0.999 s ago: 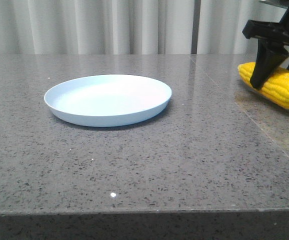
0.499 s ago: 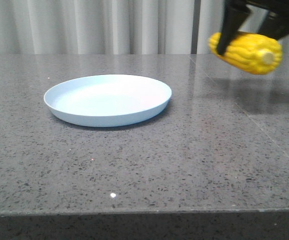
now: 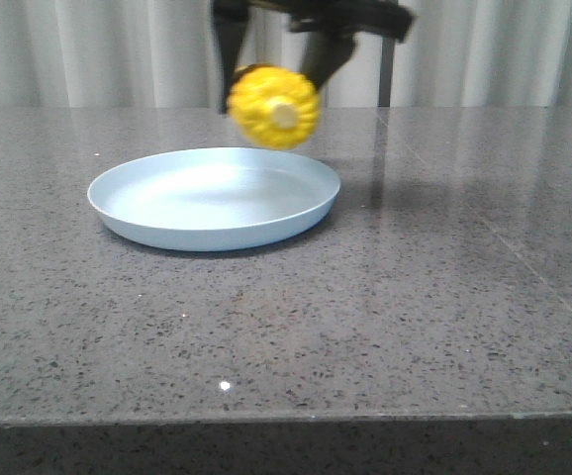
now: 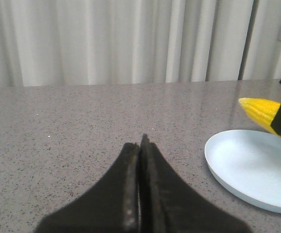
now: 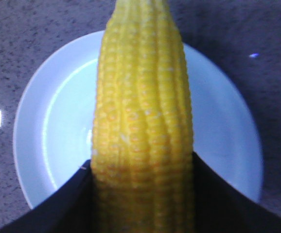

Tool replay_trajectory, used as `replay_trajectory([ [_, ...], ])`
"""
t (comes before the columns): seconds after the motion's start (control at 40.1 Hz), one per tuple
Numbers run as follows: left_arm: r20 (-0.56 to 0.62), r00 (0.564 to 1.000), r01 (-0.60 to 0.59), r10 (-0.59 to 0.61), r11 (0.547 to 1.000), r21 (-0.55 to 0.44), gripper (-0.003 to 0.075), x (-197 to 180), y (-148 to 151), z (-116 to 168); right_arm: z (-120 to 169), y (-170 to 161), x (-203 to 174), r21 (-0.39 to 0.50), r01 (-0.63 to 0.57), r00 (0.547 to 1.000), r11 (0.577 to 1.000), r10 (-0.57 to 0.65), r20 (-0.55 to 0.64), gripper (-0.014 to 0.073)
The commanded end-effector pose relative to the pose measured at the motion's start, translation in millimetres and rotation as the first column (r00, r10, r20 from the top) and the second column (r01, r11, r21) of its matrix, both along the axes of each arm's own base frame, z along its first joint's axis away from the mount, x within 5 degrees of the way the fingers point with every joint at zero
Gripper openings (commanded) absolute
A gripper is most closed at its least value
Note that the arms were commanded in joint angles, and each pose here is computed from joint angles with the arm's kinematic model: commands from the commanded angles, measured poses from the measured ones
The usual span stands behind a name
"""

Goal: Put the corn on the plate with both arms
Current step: 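Lift the corn with the right gripper and carry it over the plate, then lower the corn onto the plate and open the right gripper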

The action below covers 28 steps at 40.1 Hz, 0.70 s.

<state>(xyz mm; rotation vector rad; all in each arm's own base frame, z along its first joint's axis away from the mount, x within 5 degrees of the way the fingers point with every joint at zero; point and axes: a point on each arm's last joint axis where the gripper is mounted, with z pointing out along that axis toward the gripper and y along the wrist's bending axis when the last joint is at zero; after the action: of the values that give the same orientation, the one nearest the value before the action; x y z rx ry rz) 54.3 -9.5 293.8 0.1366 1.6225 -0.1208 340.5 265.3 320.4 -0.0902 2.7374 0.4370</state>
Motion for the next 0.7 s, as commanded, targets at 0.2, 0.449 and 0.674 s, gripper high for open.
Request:
replay_trajectory([
  [0.2,0.095,0.995,0.003,-0.001,1.0,-0.019,-0.002,-0.3,0.1,15.2,5.1,10.3,6.9,0.02,0.067,0.998,0.998,-0.068,0.002,0.0187],
  [0.449,0.095,0.995,0.003,-0.001,1.0,-0.019,-0.002,-0.3,0.1,15.2,-3.2,12.7,10.5,0.009,0.068,0.998,0.998,-0.068,-0.004,0.0213],
  [0.674,0.095,0.995,0.003,-0.001,1.0,-0.019,-0.002,-0.3,0.1,15.2,-3.3,13.4,10.0,0.016,0.067,0.998,0.998,-0.067,-0.011,0.0475],
])
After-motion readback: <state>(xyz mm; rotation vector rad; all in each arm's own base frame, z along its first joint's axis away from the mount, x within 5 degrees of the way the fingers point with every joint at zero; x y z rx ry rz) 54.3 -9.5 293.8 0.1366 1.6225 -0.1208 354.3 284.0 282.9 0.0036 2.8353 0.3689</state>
